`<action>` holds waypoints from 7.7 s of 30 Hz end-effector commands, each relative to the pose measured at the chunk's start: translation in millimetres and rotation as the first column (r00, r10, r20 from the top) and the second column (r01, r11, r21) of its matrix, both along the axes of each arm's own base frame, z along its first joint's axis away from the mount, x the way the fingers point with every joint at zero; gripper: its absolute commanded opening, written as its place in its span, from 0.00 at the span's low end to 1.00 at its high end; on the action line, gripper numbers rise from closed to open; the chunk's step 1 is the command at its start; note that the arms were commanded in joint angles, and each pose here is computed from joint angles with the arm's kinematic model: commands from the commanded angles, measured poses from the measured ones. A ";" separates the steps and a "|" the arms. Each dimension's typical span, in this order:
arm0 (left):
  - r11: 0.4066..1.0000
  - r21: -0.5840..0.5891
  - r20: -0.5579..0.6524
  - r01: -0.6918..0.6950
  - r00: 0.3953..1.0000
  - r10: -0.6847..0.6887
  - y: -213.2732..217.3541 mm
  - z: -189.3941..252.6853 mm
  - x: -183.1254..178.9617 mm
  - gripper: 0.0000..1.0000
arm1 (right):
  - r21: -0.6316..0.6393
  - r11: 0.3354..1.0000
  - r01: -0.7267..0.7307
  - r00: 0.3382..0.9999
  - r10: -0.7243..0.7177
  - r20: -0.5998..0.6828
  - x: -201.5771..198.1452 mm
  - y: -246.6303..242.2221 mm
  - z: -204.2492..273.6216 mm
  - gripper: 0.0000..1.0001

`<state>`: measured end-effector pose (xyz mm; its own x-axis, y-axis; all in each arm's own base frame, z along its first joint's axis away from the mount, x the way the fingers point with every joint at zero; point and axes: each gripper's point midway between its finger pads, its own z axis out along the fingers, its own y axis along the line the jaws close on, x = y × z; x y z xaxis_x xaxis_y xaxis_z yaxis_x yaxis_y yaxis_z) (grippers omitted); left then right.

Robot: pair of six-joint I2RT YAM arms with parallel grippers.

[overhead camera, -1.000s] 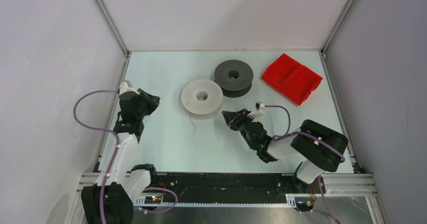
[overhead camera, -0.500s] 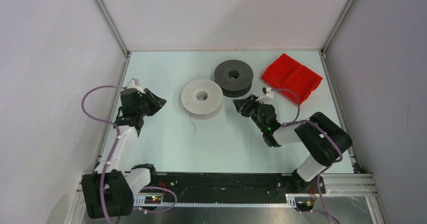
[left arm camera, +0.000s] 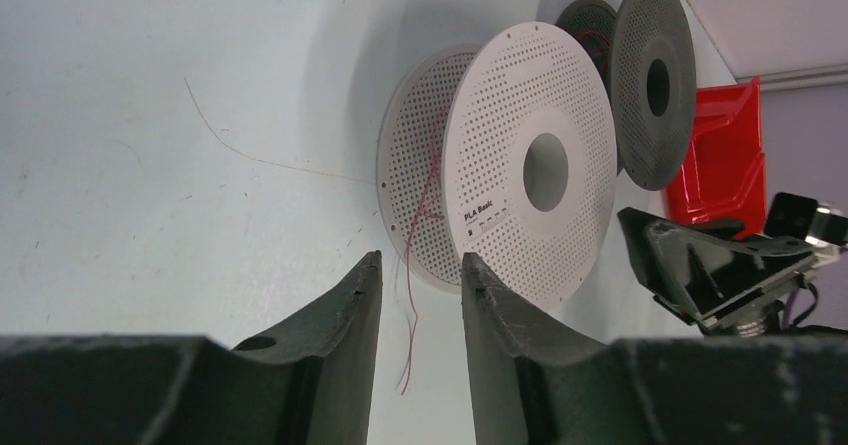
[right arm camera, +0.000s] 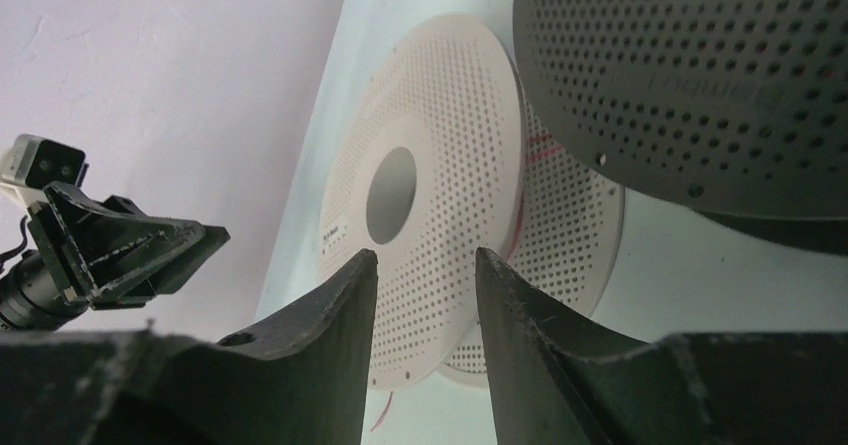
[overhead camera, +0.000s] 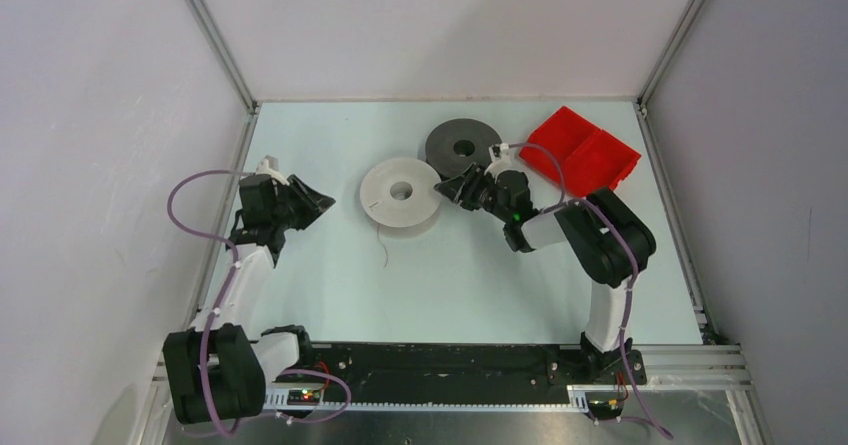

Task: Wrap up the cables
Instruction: Adjust the cable on the cable reel.

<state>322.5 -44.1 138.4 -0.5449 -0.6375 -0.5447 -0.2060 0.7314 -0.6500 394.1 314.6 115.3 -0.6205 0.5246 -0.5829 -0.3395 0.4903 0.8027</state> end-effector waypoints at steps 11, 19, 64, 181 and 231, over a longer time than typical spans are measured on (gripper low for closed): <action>1.000 -0.001 0.038 -0.023 0.999 0.023 6.3 14.8 17.7 0.39 | 0.053 0.990 -0.130 0.989 0.133 -0.063 -28.3 51.6 -8.2 0.31; 1.000 0.002 0.015 -0.009 1.000 0.009 5.6 5.6 20.0 0.39 | 0.059 0.987 -0.149 0.988 0.151 -0.036 -49.1 71.7 15.5 0.33; 1.000 0.012 0.005 -0.019 1.000 0.019 14.6 0.0 26.7 0.39 | 0.072 0.960 -0.271 0.946 0.279 -0.165 -88.4 96.0 14.2 0.29; 0.993 -0.114 -0.129 0.007 0.991 -0.022 -4.4 -43.9 18.7 0.39 | 0.125 0.791 0.600 0.757 -0.509 -0.410 3.7 87.8 -82.1 0.00; 0.997 -0.072 -0.152 -0.020 0.988 0.009 10.2 -44.6 47.9 0.34 | 0.281 0.779 0.560 0.805 -0.431 -0.409 14.5 114.4 -74.7 0.00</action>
